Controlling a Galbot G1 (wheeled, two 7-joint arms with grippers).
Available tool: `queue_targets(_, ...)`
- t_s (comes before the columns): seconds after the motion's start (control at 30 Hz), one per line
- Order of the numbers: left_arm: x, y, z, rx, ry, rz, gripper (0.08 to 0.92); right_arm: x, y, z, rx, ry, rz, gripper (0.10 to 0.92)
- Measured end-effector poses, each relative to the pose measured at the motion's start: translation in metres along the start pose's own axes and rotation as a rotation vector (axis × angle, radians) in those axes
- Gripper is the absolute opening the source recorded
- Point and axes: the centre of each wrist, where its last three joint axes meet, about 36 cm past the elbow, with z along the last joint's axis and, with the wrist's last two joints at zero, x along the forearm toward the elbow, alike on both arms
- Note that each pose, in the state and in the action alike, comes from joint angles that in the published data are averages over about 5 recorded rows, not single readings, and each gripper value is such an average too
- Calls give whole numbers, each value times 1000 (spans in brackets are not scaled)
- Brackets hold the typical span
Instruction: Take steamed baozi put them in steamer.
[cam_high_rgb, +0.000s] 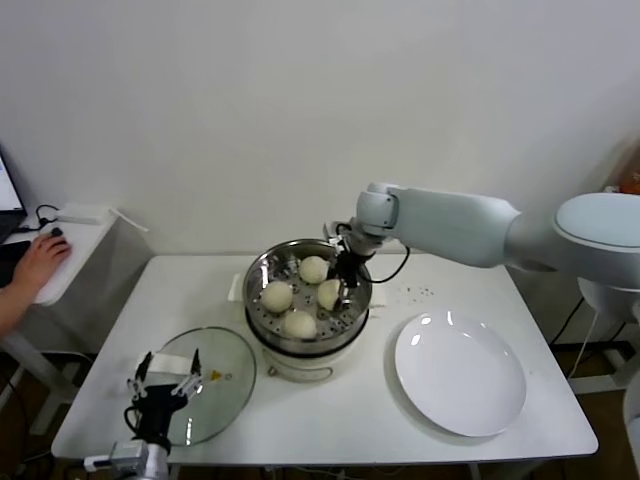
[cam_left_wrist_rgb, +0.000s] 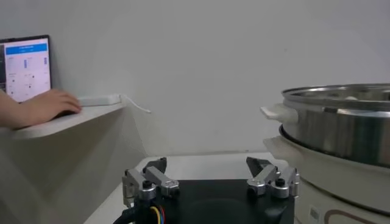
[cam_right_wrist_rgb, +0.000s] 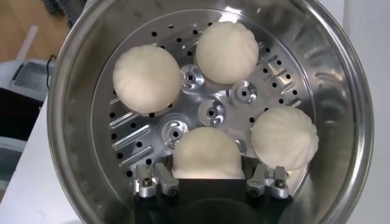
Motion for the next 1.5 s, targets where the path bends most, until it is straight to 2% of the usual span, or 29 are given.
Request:
queue_targets(0.3, 0, 0, 0, -1, -1, 0, 823, -3, 1, 3, -13, -7, 3, 723)
queue_targets(0.53, -1, 0, -2, -1, -5, -1, 823, -6, 3, 4, -13, -5, 2, 812)
queue_targets(0.83, 0, 0, -4, -2, -7, -1, 823, 4, 1, 5, -25, -20, 9, 823)
queue_targets(1.17, 1, -1, -5, -3, -11, -1, 823, 31, 2, 12, -47, -45, 14, 823)
queue_targets(1.5, 0, -3, -8, -6, -19, 2, 823, 81, 17, 41, -81, -103, 59, 823)
